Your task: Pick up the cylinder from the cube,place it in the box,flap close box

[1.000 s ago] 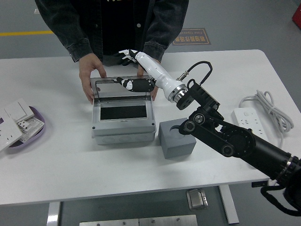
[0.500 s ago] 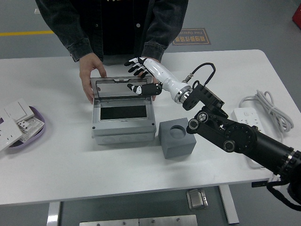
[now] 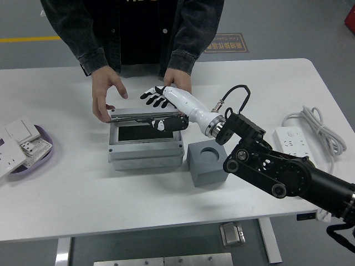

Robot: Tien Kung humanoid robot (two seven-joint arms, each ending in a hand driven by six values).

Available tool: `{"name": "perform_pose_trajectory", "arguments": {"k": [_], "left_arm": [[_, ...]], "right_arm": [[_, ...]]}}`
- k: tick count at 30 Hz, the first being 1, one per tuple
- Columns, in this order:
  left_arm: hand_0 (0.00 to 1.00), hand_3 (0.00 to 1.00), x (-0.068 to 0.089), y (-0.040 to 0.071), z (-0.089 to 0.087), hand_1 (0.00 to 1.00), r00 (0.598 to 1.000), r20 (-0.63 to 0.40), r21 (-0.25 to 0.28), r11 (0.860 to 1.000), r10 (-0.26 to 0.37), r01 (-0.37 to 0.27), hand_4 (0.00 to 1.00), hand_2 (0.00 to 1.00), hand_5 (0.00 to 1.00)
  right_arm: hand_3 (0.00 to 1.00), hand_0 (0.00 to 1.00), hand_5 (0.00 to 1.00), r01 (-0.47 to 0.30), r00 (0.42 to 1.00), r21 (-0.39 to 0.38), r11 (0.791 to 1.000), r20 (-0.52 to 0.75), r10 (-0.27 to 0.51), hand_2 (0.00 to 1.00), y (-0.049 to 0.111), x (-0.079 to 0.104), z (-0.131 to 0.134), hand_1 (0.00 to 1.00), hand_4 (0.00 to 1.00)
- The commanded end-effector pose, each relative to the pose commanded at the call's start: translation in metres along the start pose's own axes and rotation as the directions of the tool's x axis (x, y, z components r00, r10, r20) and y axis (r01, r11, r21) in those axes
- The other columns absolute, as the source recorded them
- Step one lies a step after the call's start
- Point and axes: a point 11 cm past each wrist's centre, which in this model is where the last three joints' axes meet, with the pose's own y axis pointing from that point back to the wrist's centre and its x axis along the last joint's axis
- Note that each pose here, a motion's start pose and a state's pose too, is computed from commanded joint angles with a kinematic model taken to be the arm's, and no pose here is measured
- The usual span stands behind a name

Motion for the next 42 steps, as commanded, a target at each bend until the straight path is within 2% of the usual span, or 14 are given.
{"name": "perform_pose_trajectory", "arguments": {"k": [3,7,10,13,16,20,23,27,32,34,36,39,42], "left_arm": [[0.598,0.601,0.000,0.000,0.000,0.579,1.000,-0.001,-0.001,1.000,0.000,0.000,0.657,0.555,0.266],[0.598,0.601,-0.001,0.000,0.000,0.579,1.000,-0.002,-0.001,1.000,-0.002,0.002,0.657,0.556,0.266],[0.598,0.601,-0.002,0.000,0.000,0.579,1.000,-0.002,-0.001,1.000,-0.003,0.003,0.657,0.556,0.266],[0.598,0.601,-0.002,0.000,-0.001,0.579,1.000,-0.004,0.000,1.000,-0.004,0.004,0.659,0.555,0.269],[0.598,0.601,-0.004,-0.001,-0.003,0.579,1.000,-0.008,0.003,1.000,-0.006,0.006,0.659,0.555,0.269],[0.598,0.602,-0.006,-0.001,-0.008,0.580,1.000,-0.011,0.012,1.000,-0.008,0.008,0.660,0.556,0.269],[0.598,0.602,-0.007,-0.002,-0.012,0.580,1.000,-0.015,0.019,1.000,-0.009,0.009,0.660,0.556,0.269],[0.598,0.601,-0.008,-0.002,-0.016,0.579,1.000,-0.019,0.024,1.000,-0.008,0.009,0.660,0.556,0.271],[0.597,0.601,-0.006,-0.002,-0.017,0.579,1.000,-0.021,0.025,1.000,-0.005,0.006,0.660,0.556,0.271],[0.597,0.601,-0.005,-0.002,-0.018,0.579,1.000,-0.020,0.027,1.000,-0.003,0.004,0.660,0.556,0.271],[0.597,0.601,-0.005,-0.002,-0.018,0.579,1.000,-0.017,0.028,1.000,-0.002,0.002,0.660,0.556,0.271],[0.597,0.601,-0.004,-0.002,-0.017,0.581,1.000,-0.011,0.026,1.000,-0.002,0.002,0.660,0.556,0.271],[0.597,0.601,-0.003,-0.002,-0.016,0.581,1.000,-0.003,0.022,1.000,0.000,0.001,0.660,0.556,0.271]], "right_arm": [[0.726,0.552,0.138,0.040,0.999,-0.011,0.999,-0.001,-0.040,0.641,0.004,-0.009,0.001,0.587,0.686],[0.724,0.550,0.153,0.035,0.999,-0.020,0.999,0.037,-0.034,0.641,0.009,-0.010,0.005,0.587,0.677],[0.724,0.550,0.153,-0.004,0.997,-0.028,1.000,0.081,0.006,0.641,0.013,-0.003,0.011,0.587,0.677],[0.721,0.546,0.167,-0.078,0.985,-0.033,0.996,0.154,0.082,0.642,0.023,0.008,0.018,0.581,0.660],[0.721,0.546,0.167,-0.176,0.956,-0.020,0.984,0.233,0.176,0.642,0.036,0.023,0.019,0.581,0.660],[0.720,0.540,0.179,-0.326,0.888,0.001,0.945,0.342,0.306,0.641,0.055,0.042,0.015,0.582,0.660],[0.720,0.540,0.179,-0.431,0.809,-0.022,0.902,0.434,0.397,0.641,0.074,0.054,0.021,0.582,0.660],[0.703,0.534,0.184,-0.523,0.670,-0.145,0.840,0.539,0.510,0.628,0.106,0.056,0.057,0.548,0.656],[0.686,0.537,0.189,-0.574,0.518,-0.307,0.759,0.582,0.627,0.620,0.147,0.052,0.100,0.540,0.656],[0.686,0.537,0.189,-0.589,0.504,-0.345,0.731,0.550,0.666,0.620,0.162,0.056,0.110,0.540,0.656],[0.686,0.537,0.189,-0.610,0.512,-0.351,0.711,0.510,0.691,0.620,0.169,0.069,0.112,0.540,0.656],[0.681,0.539,0.192,-0.639,0.522,-0.339,0.691,0.469,0.713,0.622,0.172,0.087,0.113,0.538,0.661],[0.681,0.539,0.192,-0.654,0.505,-0.329,0.681,0.479,0.718,0.622,0.173,0.092,0.112,0.538,0.661]]}}
